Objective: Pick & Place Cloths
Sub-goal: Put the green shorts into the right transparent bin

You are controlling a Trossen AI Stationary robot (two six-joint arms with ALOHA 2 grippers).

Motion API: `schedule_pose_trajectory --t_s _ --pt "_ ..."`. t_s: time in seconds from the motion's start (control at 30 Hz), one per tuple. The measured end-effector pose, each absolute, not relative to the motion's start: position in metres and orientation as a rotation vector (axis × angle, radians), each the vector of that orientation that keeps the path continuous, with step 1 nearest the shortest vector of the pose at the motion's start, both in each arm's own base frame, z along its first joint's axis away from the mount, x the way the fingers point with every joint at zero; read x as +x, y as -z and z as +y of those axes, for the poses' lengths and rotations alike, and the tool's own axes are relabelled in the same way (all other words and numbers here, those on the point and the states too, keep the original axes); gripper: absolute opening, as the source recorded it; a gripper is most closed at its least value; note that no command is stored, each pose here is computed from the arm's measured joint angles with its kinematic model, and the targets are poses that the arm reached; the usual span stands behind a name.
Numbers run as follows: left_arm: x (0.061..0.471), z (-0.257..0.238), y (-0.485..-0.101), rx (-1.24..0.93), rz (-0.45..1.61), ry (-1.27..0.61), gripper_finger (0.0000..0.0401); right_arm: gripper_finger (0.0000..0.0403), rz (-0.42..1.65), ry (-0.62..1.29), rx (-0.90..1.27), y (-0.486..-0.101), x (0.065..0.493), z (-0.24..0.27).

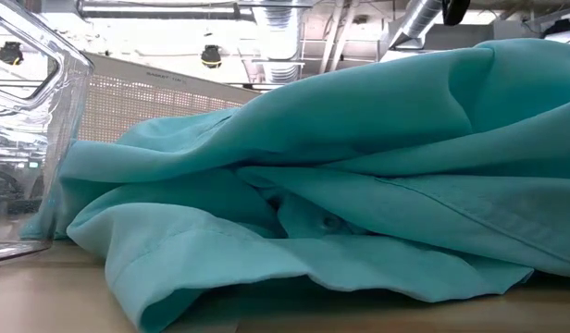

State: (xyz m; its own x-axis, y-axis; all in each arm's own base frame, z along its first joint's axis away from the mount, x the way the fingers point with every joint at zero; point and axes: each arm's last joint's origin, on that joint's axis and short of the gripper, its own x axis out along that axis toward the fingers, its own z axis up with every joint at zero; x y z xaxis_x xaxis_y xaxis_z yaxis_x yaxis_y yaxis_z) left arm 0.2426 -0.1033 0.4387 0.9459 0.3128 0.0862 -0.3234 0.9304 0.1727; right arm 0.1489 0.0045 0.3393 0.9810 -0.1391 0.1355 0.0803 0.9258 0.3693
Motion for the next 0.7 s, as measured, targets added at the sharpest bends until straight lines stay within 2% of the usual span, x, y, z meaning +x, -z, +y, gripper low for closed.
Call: schedule_pose_trajectory --t_s 0.17,0.5,0.7 --pt "0.267 -0.097 -0.412 0.154 0.078 -0.336 0.0234 0.0217 -0.152 0.113 0.397 -0.338 0.149 0.005" --pt "0.306 -0.083 -0.365 0.039 0.295 -0.250 0.0224 0.0217 -0.091 0.121 0.428 -0.332 0.150 0.005" --pt "0.327 -0.082 -0.329 0.001 0.463 -0.220 0.0226 0.0217 0.016 0.118 0.414 -0.322 0.150 0.005"
